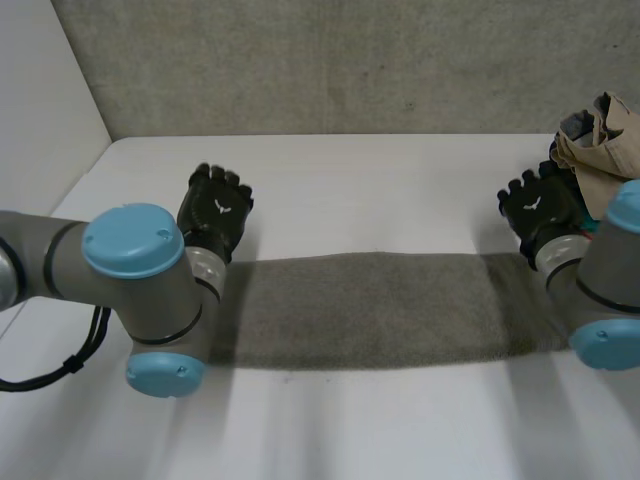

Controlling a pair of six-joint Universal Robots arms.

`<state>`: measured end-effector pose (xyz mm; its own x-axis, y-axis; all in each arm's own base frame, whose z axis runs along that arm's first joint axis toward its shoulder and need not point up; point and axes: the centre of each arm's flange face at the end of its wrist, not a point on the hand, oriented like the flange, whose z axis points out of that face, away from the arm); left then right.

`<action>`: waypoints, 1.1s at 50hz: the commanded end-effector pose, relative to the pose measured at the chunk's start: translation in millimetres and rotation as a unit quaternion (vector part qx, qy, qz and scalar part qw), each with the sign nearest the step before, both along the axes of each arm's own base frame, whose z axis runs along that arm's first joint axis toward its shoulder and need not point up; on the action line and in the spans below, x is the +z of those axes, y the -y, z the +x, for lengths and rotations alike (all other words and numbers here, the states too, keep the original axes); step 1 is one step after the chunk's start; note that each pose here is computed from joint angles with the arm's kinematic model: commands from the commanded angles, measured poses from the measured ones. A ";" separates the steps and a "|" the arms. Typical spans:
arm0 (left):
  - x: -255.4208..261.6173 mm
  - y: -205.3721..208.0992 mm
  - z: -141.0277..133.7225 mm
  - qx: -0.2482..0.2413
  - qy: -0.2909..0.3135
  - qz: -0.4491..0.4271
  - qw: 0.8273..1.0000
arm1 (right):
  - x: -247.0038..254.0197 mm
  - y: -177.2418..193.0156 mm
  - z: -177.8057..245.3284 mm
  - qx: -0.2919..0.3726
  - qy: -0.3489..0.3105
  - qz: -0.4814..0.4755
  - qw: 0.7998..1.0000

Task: Fold the laundry.

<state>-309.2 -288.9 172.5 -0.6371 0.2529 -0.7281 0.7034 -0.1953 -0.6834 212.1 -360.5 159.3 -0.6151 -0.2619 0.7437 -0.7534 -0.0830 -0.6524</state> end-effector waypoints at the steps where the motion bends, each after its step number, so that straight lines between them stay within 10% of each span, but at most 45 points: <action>1: 35.5 -32.3 6.8 -0.015 -0.022 -0.018 0.999 | 41.8 -39.8 -9.7 0.023 0.084 0.021 0.996; 10: 41.9 -70.0 24.6 -0.024 -0.083 0.012 0.996 | 17.4 -56.5 -79.8 -0.031 0.109 0.179 0.977; 29: 35.3 -76.6 24.1 -0.029 -0.087 0.026 0.995 | -28.9 -18.4 -138.4 -0.095 0.117 0.179 0.972; 41: 41.4 -83.3 29.3 -0.029 -0.090 0.022 0.995 | 0.1 -9.2 -187.8 -0.155 0.002 0.105 0.982; 55: 49.2 -87.3 40.4 -0.016 -0.097 0.012 0.995 | 63.0 -96.8 38.9 0.182 0.080 -0.022 0.980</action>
<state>-274.2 -203.8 212.5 -0.7428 0.3136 -0.5915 0.5631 -0.1853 -0.8054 151.1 -319.2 202.4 -0.6478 -0.3231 0.6899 -0.7102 -0.0716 -0.7004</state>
